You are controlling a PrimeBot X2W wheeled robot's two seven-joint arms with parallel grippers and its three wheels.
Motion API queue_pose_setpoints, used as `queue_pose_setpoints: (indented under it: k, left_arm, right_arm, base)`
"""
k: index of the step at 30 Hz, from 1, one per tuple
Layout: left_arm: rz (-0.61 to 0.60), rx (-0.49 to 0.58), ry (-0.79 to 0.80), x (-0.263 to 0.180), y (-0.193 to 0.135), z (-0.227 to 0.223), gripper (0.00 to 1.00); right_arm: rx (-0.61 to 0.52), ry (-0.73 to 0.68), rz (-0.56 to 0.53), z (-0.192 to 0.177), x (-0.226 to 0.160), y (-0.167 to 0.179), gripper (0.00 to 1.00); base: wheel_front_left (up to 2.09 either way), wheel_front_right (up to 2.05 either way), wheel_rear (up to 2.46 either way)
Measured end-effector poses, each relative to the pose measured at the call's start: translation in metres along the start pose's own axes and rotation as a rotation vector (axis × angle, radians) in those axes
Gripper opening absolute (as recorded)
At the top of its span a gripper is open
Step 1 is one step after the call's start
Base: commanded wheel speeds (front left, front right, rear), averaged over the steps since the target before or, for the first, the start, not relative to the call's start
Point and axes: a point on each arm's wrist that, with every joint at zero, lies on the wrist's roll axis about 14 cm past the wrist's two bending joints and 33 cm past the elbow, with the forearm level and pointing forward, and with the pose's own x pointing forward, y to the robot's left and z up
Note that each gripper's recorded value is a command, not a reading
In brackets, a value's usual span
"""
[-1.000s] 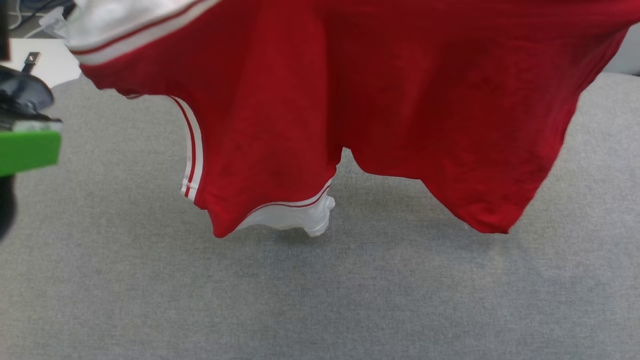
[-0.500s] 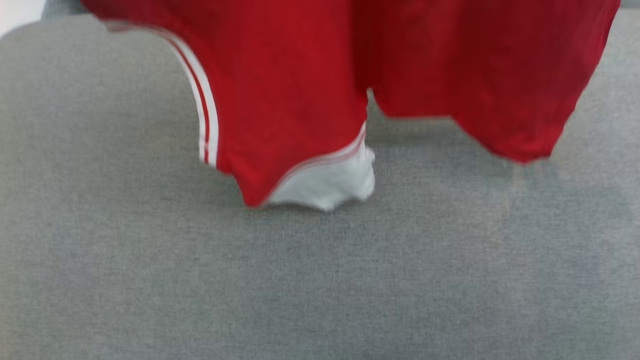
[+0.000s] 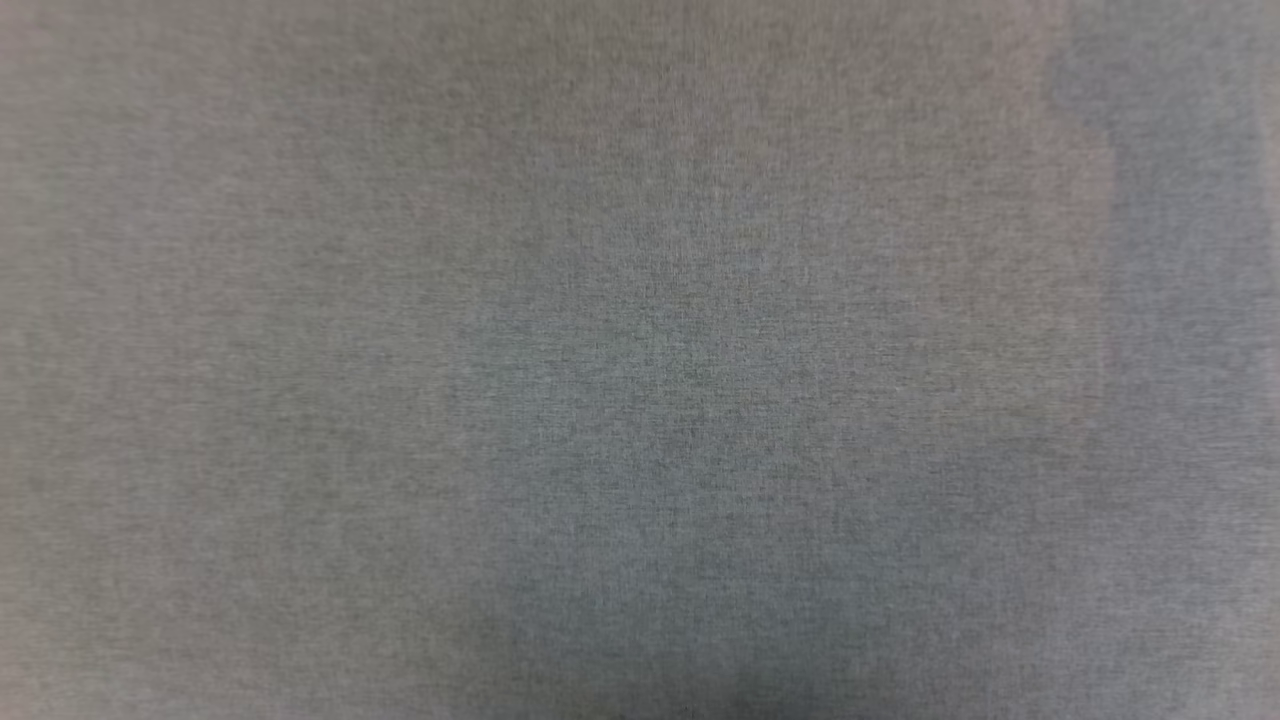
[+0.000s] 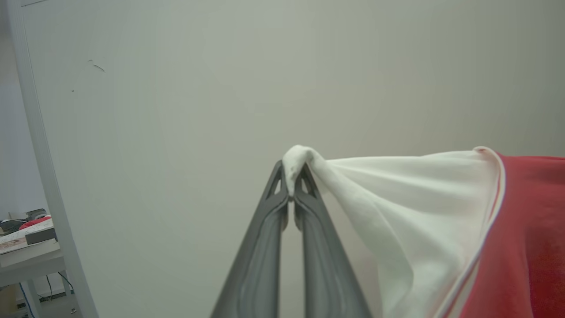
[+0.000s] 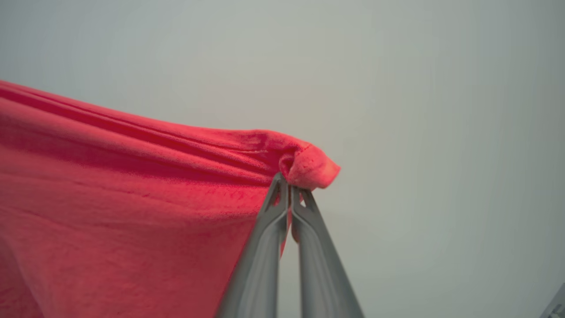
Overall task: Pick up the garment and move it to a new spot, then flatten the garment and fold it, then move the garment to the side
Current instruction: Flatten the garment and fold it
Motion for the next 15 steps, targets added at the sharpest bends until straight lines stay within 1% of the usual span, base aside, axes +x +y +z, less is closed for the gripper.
queue_pose_setpoints:
  k: [3, 7, 8, 9, 11, 15]
  left_arm:
    - [0.027, 0.01, -0.014, 0.014, 0.007, -0.026, 0.0]
    - [0.06, 0.027, -0.03, 0.029, 0.015, -0.052, 0.0]
    - [0.076, 0.023, -0.027, 0.034, 0.018, -0.066, 0.0]
    - [0.106, 0.01, -0.009, 0.037, 0.023, -0.091, 0.0]
    - [0.109, -0.001, -0.005, 0.036, 0.021, -0.1, 0.0]
    - [0.103, -0.026, 0.018, 0.026, 0.013, -0.12, 0.0]
  right_arm:
    - [-0.005, -0.013, -0.014, -0.022, 0.02, 0.0, 0.0]
    - [-0.02, -0.045, -0.036, -0.04, 0.041, -0.001, 0.0]
    - [-0.021, -0.054, -0.049, -0.049, 0.049, -0.003, 0.0]
    - [-0.023, -0.057, -0.058, -0.069, 0.06, -0.001, 0.0]
    - [-0.017, -0.049, -0.056, -0.083, 0.062, 0.002, 0.0]
    - [-0.009, 0.012, -0.04, -0.12, 0.06, 0.011, 0.0]
  base:
    - [0.0, 0.0, 0.0]
    - [0.0, 0.0, 0.0]
    - [0.0, 0.0, 0.0]
    - [0.0, 0.0, 0.0]
    - [0.0, 0.0, 0.0]
    - [0.0, 0.0, 0.0]
